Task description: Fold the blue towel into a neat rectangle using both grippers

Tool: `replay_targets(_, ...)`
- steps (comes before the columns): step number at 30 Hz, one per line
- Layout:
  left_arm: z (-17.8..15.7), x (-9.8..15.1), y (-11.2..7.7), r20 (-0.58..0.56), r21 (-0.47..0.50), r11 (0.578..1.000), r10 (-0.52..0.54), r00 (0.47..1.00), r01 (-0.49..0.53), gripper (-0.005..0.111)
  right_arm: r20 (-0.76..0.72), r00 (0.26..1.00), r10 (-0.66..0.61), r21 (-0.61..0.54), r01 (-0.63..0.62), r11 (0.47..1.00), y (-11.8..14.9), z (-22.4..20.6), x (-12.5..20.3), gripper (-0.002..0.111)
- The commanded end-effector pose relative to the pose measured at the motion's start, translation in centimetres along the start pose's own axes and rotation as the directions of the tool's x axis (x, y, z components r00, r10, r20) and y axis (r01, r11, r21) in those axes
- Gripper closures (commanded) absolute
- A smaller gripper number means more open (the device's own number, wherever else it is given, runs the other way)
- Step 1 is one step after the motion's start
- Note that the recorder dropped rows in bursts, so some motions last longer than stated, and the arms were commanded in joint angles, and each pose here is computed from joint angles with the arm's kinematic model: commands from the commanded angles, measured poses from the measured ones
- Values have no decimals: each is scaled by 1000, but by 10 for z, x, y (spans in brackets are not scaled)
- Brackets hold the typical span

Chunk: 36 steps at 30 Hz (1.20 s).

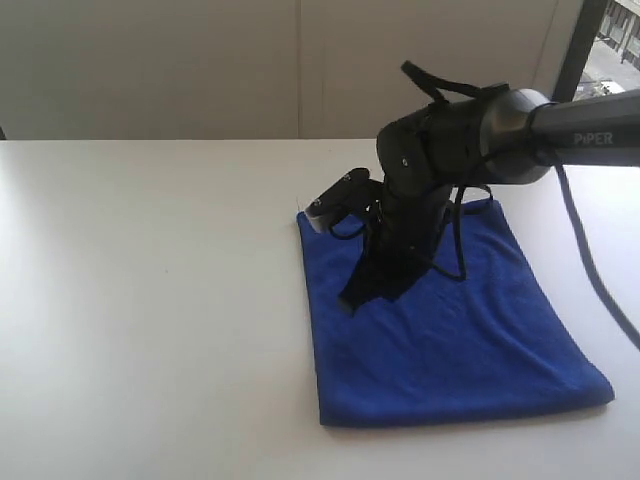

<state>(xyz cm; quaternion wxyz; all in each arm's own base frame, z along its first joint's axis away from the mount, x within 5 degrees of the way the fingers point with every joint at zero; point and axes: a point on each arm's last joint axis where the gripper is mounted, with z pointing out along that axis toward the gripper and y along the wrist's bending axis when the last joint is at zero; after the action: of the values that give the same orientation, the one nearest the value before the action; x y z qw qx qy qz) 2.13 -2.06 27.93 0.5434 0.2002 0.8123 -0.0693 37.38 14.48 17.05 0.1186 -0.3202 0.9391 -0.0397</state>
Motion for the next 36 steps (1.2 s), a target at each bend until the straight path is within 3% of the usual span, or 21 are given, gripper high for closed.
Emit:
replay_targets(1,1,1,0,3,1,1000,-6,1000,6,107,6,997,72,206,-72,976,-17,-3,1,108)
replay_targets(9,1,2,-2,-8,14,1000,-14,1000,14,107,-23,997,77,186,-71,980,-14,28,10,108)
replay_targets(22,1,2,-2,-6,15,1000,-15,1000,15,107,51,988,146,11,-147,989,3,32,2,108)
replay_targets(36,1,2,-2,-5,17,1000,-17,1000,17,107,107,993,50,-41,-45,998,53,41,-17,108)
